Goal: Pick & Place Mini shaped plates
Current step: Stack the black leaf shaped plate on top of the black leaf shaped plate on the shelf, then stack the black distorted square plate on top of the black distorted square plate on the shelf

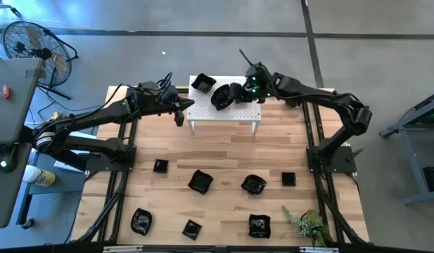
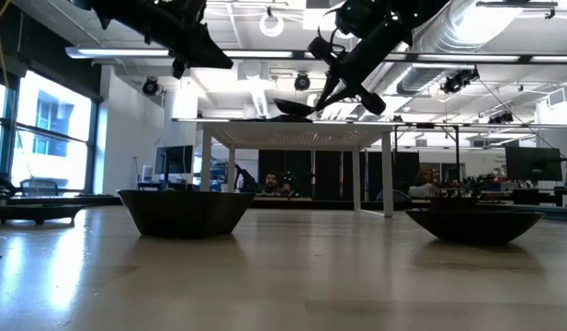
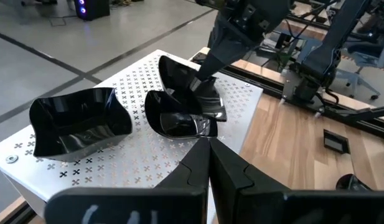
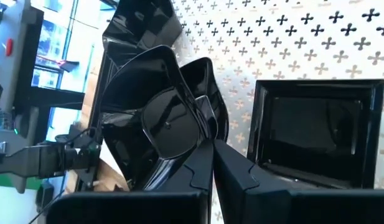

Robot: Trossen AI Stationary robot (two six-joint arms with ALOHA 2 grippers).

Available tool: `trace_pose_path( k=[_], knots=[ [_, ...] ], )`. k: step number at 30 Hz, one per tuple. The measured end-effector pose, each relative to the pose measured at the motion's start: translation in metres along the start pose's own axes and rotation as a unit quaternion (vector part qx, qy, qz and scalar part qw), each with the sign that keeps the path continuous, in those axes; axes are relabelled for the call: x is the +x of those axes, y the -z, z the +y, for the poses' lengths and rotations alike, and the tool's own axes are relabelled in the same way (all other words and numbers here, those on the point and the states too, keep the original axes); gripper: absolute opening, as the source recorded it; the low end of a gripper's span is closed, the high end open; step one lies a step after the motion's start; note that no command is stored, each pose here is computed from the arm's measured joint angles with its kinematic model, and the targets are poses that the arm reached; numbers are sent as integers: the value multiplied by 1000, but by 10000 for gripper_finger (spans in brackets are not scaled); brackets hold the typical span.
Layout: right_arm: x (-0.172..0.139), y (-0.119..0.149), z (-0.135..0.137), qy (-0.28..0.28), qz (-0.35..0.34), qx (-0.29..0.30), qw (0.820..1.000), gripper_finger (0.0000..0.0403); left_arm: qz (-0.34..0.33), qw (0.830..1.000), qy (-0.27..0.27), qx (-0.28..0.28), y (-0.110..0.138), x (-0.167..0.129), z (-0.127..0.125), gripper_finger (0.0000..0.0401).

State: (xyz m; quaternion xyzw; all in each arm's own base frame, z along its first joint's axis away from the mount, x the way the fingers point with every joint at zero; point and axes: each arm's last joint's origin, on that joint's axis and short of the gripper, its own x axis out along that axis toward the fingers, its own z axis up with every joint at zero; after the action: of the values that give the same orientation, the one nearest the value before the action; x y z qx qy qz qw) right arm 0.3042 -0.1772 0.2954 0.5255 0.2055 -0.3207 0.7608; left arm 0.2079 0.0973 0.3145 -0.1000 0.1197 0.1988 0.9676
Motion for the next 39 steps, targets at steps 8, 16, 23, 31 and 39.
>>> trace_pose_path(
  k=[8,16,23,31,39],
  knots=[
    [13,-2,-2,-9,3,-12,1000,9,0,1000,1,0,0,0,0,1],
    [14,-3,-2,-13,4,-22,1000,45,0,1000,1,0,0,0,0,1],
    [-2,-9,3,-50,-3,-89,995,57,0,1000,1,0,0,0,0,1],
    [-64,2,1,-63,-59,-217,972,4,0,1000,1,0,0,0,0,1],
    [-99,37,-51,-27,-116,-163,979,3,0,1000,0,-13,0,0,0,1]
  ],
)
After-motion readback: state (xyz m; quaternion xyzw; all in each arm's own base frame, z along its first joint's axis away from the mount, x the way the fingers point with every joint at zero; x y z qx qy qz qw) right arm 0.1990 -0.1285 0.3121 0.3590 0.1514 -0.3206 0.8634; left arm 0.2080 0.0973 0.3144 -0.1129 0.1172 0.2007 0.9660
